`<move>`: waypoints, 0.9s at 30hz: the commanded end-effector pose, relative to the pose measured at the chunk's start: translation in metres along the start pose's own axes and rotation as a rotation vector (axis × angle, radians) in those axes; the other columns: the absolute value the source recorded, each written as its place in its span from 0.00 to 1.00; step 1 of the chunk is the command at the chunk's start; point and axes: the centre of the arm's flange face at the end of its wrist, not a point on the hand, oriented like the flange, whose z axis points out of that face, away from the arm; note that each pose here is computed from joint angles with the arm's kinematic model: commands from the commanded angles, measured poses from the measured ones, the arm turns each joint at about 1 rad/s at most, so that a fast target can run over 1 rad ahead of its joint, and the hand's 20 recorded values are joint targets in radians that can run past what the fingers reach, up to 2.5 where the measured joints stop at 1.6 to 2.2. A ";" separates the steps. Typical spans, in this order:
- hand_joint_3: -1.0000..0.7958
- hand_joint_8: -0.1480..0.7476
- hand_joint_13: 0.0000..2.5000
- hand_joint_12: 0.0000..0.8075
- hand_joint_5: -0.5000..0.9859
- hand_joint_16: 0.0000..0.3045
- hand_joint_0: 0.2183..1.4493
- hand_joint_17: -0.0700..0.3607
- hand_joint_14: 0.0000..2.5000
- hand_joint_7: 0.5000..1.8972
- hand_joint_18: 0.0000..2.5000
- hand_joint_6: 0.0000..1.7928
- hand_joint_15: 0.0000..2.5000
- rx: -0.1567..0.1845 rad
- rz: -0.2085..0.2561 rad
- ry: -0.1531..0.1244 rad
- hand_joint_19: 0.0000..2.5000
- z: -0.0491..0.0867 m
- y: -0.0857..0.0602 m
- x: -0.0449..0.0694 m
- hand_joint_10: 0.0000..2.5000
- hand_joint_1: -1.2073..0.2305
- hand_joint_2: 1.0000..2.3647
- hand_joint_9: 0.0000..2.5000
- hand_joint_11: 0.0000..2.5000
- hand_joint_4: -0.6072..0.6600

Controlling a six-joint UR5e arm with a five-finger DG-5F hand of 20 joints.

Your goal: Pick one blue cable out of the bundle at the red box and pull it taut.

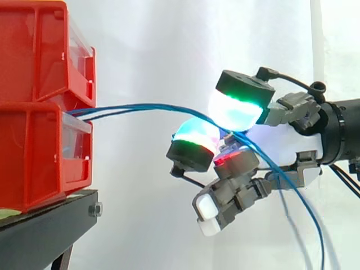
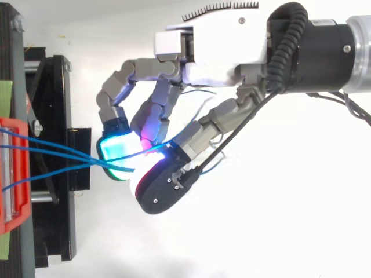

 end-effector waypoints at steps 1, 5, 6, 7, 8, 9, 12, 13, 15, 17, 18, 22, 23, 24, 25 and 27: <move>0.28 0.60 0.33 0.48 0.24 0.18 0.44 0.46 0.00 0.36 0.26 0.50 0.15 -0.002 -0.001 -0.001 0.08 0.000 0.002 -0.001 0.00 0.16 0.00 0.45 0.47 0.49; 0.28 0.60 0.32 0.48 0.25 0.18 0.30 0.46 0.01 0.31 0.25 0.50 0.16 0.003 0.000 -0.001 0.10 0.000 0.002 -0.001 0.00 0.15 0.00 0.45 0.47 0.59; 0.28 0.62 0.32 0.50 0.25 0.19 0.24 0.47 0.00 0.29 0.25 0.50 0.16 0.003 -0.002 -0.001 0.11 0.000 0.002 -0.001 0.00 0.18 0.00 0.45 0.47 0.58; 0.28 0.62 0.33 0.51 0.25 0.20 0.23 0.47 0.00 0.28 0.25 0.50 0.16 0.003 -0.002 -0.001 0.11 0.000 0.002 -0.001 0.00 0.18 0.00 0.45 0.46 0.58; 0.28 0.64 0.33 0.53 0.26 0.21 0.20 0.49 0.00 0.27 0.26 0.50 0.16 0.003 -0.002 -0.001 0.11 0.000 0.002 -0.001 0.00 0.23 0.00 0.46 0.46 0.57; 0.28 0.66 0.33 0.54 0.26 0.22 0.18 0.50 0.00 0.26 0.26 0.50 0.16 0.003 -0.002 -0.001 0.11 0.000 0.002 -0.001 0.00 0.27 0.00 0.46 0.45 0.58; 0.28 0.67 0.33 0.55 0.26 0.22 0.18 0.51 0.00 0.26 0.26 0.50 0.16 0.003 -0.002 -0.001 0.12 0.000 0.002 -0.001 0.00 0.36 0.00 0.47 0.45 0.57; 0.28 0.66 0.33 0.54 0.26 0.21 0.19 0.50 0.00 0.26 0.26 0.50 0.16 0.003 -0.002 -0.002 0.12 0.000 0.002 -0.002 0.00 0.36 0.00 0.47 0.45 0.56; 0.28 0.63 0.32 0.52 0.26 0.20 0.23 0.48 0.01 0.28 0.24 0.50 0.16 0.003 -0.002 -0.002 0.13 0.000 0.002 -0.002 0.00 0.37 0.00 0.46 0.45 0.56; 0.28 0.62 0.32 0.51 0.26 0.19 0.26 0.47 0.01 0.29 0.23 0.49 0.16 0.003 -0.002 -0.004 0.13 0.000 0.002 -0.002 0.00 0.35 0.00 0.46 0.45 0.55; 0.31 0.61 0.32 0.51 0.26 0.19 0.27 0.47 0.00 0.30 0.23 0.49 0.17 0.003 -0.002 -0.004 0.14 0.000 0.002 -0.002 0.00 0.34 0.00 0.46 0.45 0.55; 0.37 0.61 0.32 0.50 0.25 0.19 0.29 0.46 0.01 0.31 0.23 0.49 0.17 0.004 -0.003 -0.002 0.14 0.000 0.002 -0.003 0.00 0.30 0.01 0.46 0.46 0.55; 0.38 0.61 0.32 0.50 0.25 0.19 0.30 0.46 0.00 0.32 0.23 0.49 0.16 0.004 -0.003 -0.001 0.14 0.000 0.002 -0.001 0.00 0.29 0.01 0.46 0.47 0.55; 0.39 0.61 0.32 0.50 0.25 0.19 0.31 0.46 0.01 0.32 0.23 0.49 0.17 0.004 -0.003 -0.001 0.14 0.000 0.002 -0.001 0.00 0.29 0.01 0.46 0.46 0.56; 0.39 0.61 0.33 0.50 0.25 0.18 0.31 0.46 0.01 0.32 0.23 0.50 0.17 0.004 -0.005 -0.001 0.13 0.000 0.002 -0.001 0.00 0.28 0.01 0.46 0.46 0.56; 0.41 0.61 0.33 0.49 0.25 0.18 0.32 0.46 0.01 0.31 0.24 0.50 0.17 0.005 -0.003 0.001 0.13 0.000 0.001 -0.001 0.00 0.26 0.01 0.46 0.47 0.58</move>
